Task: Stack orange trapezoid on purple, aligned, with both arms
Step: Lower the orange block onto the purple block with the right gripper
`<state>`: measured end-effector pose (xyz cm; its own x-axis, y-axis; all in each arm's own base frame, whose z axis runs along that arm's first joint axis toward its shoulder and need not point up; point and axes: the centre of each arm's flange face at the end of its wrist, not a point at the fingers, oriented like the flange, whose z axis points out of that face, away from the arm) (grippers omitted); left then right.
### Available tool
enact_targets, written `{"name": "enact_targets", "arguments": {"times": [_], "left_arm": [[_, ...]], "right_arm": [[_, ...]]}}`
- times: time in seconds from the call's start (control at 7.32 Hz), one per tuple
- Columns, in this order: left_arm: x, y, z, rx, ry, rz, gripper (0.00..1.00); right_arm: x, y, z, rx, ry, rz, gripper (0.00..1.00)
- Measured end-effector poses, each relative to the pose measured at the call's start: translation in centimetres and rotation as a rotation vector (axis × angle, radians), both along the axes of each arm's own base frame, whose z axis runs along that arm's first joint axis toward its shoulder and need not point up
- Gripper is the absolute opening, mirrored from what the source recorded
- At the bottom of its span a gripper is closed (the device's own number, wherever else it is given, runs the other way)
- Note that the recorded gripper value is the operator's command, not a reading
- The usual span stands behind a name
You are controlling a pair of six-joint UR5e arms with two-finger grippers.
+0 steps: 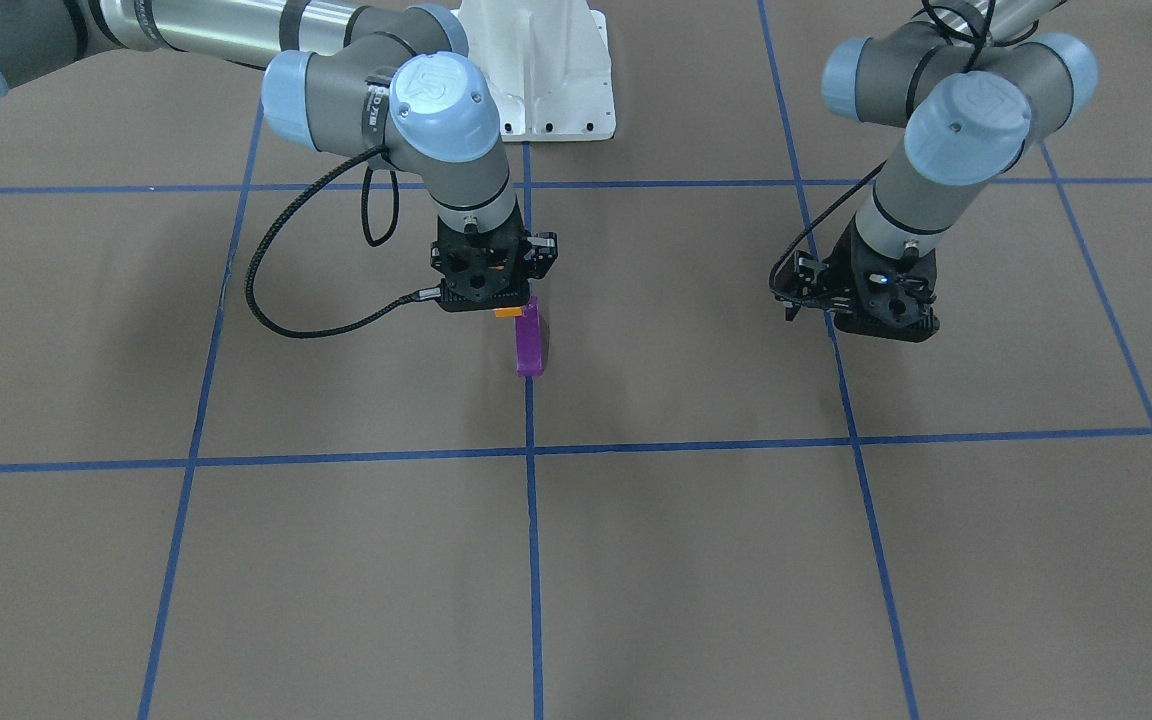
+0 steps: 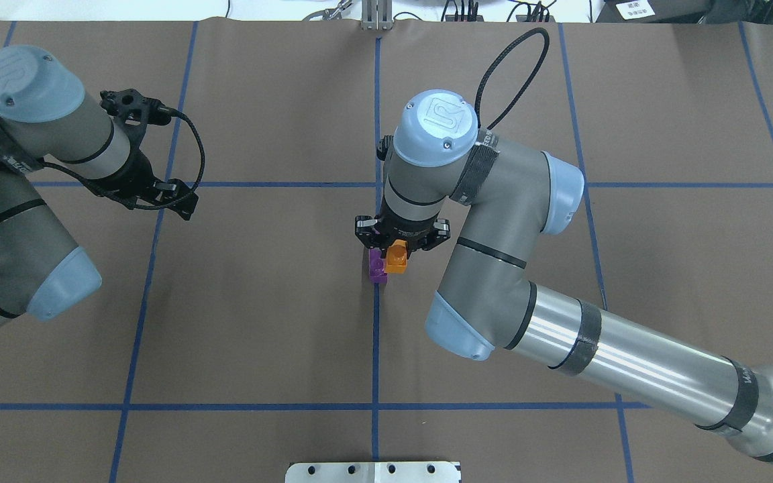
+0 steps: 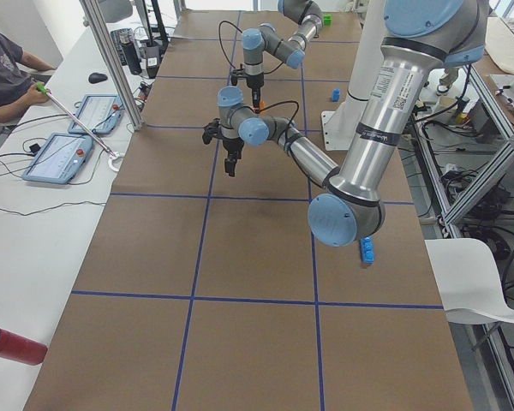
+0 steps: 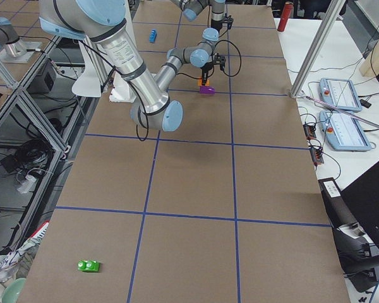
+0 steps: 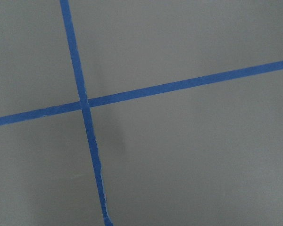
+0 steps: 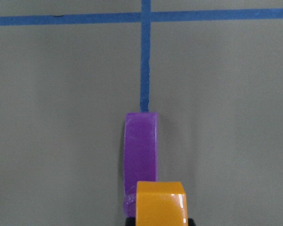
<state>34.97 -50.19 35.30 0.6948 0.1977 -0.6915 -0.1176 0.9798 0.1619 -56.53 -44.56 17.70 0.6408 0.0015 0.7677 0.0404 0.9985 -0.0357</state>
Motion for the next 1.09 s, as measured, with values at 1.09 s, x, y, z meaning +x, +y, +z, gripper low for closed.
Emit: {"name": "enact_targets", "arguments": {"times": [1.09], "left_arm": [[-0.2,0.1,-0.1,-0.003,0.003,-0.009,1.00]], "right_arm": [[-2.1,0.1,0.5,0.026,0.032,-0.001,0.00]]}}
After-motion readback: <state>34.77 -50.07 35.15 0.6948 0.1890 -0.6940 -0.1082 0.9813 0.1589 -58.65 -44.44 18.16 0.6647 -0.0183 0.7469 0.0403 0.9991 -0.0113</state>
